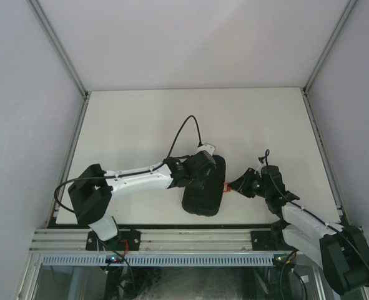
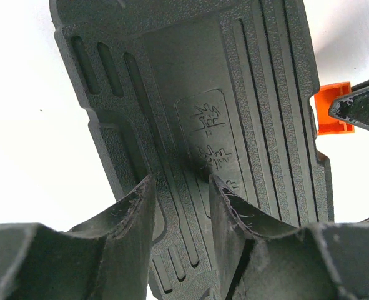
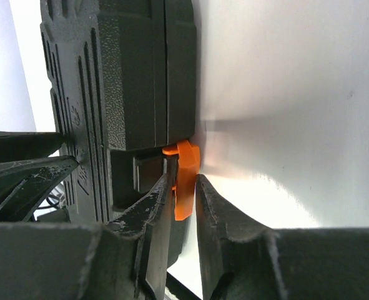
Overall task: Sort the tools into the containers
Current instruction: Close the storage box at the center of the board.
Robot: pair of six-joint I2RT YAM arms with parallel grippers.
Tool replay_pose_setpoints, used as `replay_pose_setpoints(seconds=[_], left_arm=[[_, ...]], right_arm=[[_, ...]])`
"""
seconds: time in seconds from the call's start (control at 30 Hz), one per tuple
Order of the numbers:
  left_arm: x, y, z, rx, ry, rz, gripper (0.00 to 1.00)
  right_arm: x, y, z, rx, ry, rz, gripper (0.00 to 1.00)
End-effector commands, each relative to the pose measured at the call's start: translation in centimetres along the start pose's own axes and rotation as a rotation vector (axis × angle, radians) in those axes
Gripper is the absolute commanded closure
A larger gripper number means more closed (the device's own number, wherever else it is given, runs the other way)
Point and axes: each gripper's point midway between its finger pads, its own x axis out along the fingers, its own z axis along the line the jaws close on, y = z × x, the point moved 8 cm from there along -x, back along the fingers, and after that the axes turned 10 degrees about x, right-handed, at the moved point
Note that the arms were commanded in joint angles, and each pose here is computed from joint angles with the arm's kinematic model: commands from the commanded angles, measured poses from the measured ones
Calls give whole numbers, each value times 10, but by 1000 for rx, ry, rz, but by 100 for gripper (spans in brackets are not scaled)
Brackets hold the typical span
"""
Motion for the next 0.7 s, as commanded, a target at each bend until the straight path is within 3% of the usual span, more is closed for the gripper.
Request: replay_pose_setpoints(seconds=[0.0,0.37,0.67], left_arm=[[11,8,-15,-7,82,72,58],[11,8,-15,-5,83,72,58],[12,8,-15,-5,84,77,58]], right_arm=[[2,-5,10,-36,-37,-9,79],[8,-4,12,-29,-66,14,82],[-11,-12,21,-85,-20,-93,90]])
